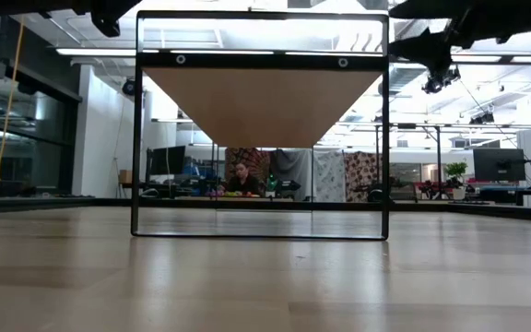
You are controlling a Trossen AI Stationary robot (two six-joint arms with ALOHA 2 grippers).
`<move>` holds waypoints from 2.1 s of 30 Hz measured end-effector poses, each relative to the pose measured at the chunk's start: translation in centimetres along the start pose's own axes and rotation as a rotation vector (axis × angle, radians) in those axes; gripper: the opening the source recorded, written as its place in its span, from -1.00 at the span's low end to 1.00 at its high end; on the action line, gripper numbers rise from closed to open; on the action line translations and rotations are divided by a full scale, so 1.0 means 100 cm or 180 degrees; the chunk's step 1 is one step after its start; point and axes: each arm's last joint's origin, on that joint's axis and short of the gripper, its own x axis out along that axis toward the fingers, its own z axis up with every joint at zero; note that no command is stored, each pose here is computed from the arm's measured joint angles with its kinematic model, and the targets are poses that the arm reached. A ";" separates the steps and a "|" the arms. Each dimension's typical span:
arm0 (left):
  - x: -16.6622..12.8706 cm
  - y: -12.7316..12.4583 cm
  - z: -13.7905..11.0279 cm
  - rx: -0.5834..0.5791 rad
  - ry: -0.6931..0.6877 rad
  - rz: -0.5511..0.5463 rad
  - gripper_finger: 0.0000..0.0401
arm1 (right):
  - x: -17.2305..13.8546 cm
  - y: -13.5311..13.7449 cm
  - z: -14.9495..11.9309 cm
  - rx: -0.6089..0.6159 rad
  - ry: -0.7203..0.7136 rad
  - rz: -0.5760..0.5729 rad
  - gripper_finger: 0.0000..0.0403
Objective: Pick and place medicine bottles onto shelf by color
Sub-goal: Put the orange pill bottle on the shelf
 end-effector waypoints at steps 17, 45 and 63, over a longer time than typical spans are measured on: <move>0.000 0.000 0.003 -0.0066 -0.0103 0.0011 0.06 | 0.000 0.102 -0.003 0.1617 0.3395 -0.2081 0.38; 0.000 0.000 0.003 -0.0590 -0.0104 0.0002 0.06 | -0.046 0.183 -0.091 0.2330 0.4020 -0.3406 0.38; 0.000 0.000 0.003 -0.0589 -0.0101 0.0002 0.06 | -0.045 0.180 -0.104 0.2477 0.4160 -0.3325 0.38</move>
